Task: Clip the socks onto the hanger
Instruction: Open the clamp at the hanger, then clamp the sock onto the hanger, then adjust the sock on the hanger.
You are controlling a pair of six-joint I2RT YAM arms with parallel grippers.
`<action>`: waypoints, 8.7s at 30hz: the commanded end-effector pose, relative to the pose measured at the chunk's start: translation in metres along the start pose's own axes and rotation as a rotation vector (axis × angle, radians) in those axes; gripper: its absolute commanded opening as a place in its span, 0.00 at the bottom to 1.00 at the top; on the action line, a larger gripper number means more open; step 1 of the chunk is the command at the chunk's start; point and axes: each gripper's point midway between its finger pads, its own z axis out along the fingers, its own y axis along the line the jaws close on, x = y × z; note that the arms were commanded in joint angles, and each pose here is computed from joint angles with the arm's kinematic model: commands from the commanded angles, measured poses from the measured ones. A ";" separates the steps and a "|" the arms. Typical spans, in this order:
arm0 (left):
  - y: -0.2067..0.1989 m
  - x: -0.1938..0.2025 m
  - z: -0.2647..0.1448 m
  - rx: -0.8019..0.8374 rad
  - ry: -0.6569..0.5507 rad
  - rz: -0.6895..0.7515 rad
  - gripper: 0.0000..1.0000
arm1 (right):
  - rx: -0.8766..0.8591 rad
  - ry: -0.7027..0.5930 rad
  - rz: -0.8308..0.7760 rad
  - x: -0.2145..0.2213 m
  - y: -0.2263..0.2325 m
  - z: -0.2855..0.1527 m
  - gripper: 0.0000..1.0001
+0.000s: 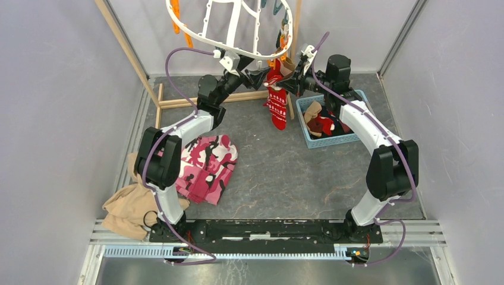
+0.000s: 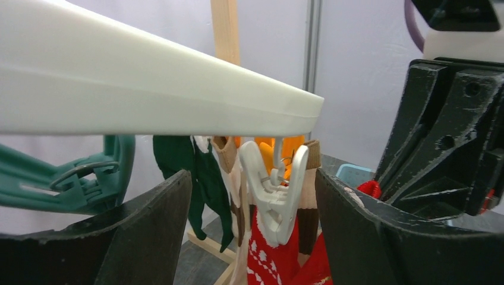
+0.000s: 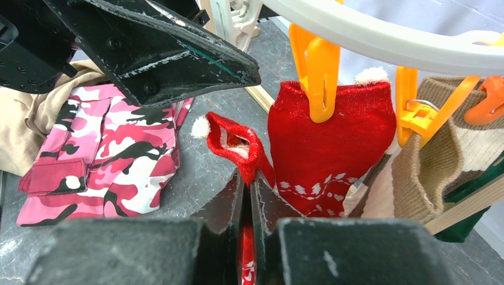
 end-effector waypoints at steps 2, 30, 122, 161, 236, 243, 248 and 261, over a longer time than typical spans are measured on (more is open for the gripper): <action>-0.013 -0.036 0.009 0.102 -0.118 -0.032 0.81 | -0.007 -0.035 -0.034 -0.012 -0.001 -0.001 0.09; -0.011 -0.042 0.009 0.161 -0.140 -0.112 0.68 | -0.004 -0.035 -0.034 -0.012 -0.001 -0.001 0.08; -0.025 -0.078 0.002 0.230 -0.222 -0.457 0.02 | -0.217 -0.264 0.422 -0.075 0.023 0.032 0.00; -0.020 -0.075 -0.002 0.206 -0.251 -0.353 0.02 | -0.318 -0.256 0.455 -0.077 0.049 0.025 0.02; -0.057 -0.014 -0.223 -0.238 0.319 -0.475 1.00 | 0.482 0.205 -0.392 -0.015 -0.018 -0.197 0.90; -0.075 -0.033 -0.241 -0.230 0.303 -0.471 1.00 | 0.345 0.077 -0.190 0.006 -0.017 -0.170 0.97; -0.081 -0.044 -0.255 -0.258 0.315 -0.428 1.00 | 0.380 -0.001 -0.081 0.007 -0.044 -0.123 0.74; -0.095 -0.057 -0.282 -0.310 0.267 -0.443 1.00 | 0.229 -0.036 0.104 0.041 -0.052 0.048 0.37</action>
